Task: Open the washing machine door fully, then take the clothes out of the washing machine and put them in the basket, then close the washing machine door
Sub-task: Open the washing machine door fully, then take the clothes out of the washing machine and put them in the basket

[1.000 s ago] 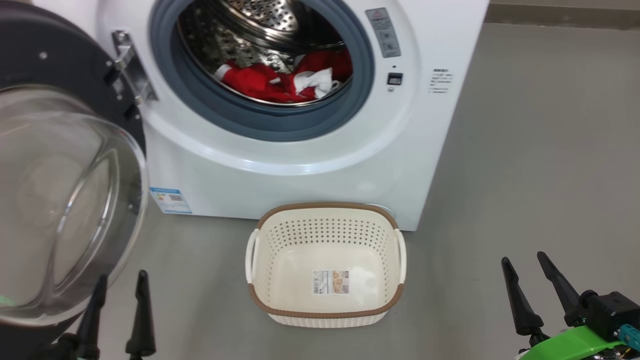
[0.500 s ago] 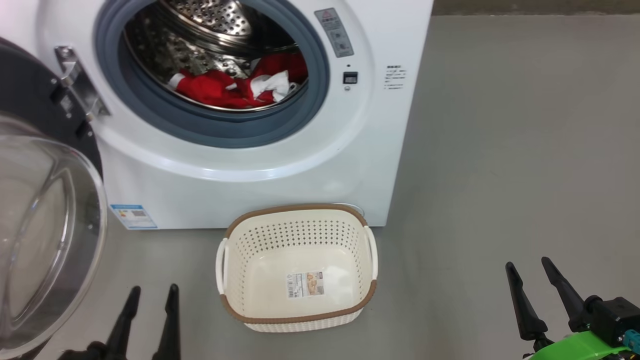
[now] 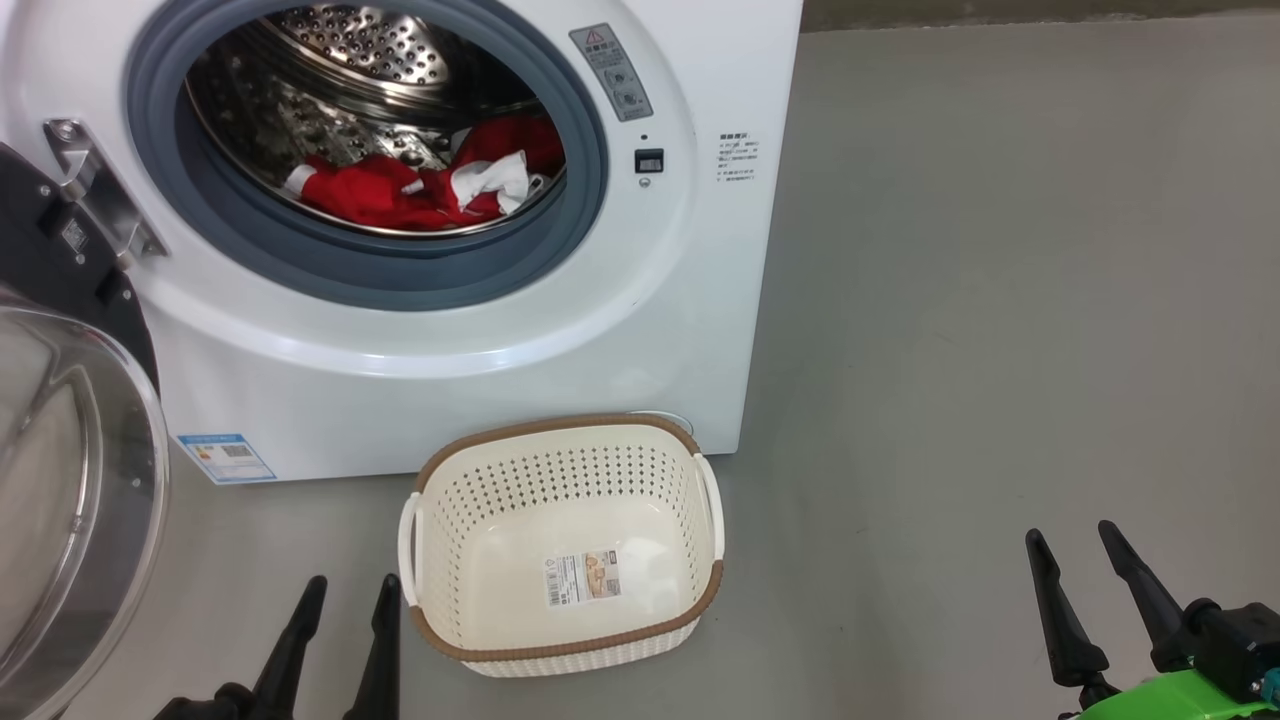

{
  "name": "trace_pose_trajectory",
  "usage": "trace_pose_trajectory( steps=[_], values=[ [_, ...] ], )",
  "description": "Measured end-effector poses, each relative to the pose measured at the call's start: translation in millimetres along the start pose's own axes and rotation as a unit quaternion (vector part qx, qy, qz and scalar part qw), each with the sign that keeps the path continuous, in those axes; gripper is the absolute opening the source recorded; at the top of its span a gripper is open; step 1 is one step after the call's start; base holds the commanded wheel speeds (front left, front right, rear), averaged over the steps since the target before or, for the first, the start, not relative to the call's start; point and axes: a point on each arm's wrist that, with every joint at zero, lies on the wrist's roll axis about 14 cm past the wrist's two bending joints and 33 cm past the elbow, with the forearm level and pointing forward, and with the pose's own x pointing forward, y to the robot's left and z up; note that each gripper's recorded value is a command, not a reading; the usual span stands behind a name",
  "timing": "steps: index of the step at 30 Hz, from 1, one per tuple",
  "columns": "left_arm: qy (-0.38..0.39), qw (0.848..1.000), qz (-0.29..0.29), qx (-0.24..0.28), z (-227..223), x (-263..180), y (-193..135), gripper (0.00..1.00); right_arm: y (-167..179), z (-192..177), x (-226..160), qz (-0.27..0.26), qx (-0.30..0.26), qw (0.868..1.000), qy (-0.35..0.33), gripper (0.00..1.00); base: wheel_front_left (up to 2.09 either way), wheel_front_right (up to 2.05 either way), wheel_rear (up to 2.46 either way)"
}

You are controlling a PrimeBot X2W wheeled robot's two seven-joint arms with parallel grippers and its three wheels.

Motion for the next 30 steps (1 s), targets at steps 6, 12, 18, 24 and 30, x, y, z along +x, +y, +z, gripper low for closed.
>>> trace_pose_trajectory(
  steps=[6, 12, 18, 24, 30],
  values=[
    [0.001, 1.0, -0.005, -0.002, -1.1, 1.7, -3.0, 1.0, -1.7, -0.2, -1.2, -0.004, 0.002, 1.0, 0.0, 1.0, 0.0, 0.0, 0.0],
    [0.003, 1.0, -0.004, -0.005, -1.8, 1.6, -2.7, 1.0, -1.3, -1.0, -0.2, -0.004, 0.002, 1.0, 0.001, 1.0, 0.0, 0.0, 0.0],
    [0.004, 1.0, -0.005, -0.004, -2.4, 0.7, -2.4, 1.0, 0.6, -1.7, 1.6, -0.001, 0.003, 1.0, 0.002, 1.0, 0.0, 0.0, 0.0],
    [0.003, 1.0, -0.004, -0.004, -1.5, -0.2, -2.2, 1.0, 2.5, -1.6, 2.8, 0.002, 0.003, 1.0, 0.002, 1.0, 0.0, 0.0, 0.0],
    [0.0, 1.0, -0.005, -0.004, 0.0, -0.1, -2.4, 1.0, 3.2, -1.7, 3.4, 0.003, 0.003, 1.0, 0.002, 1.0, 0.0, 0.0, 0.0]
  ],
)
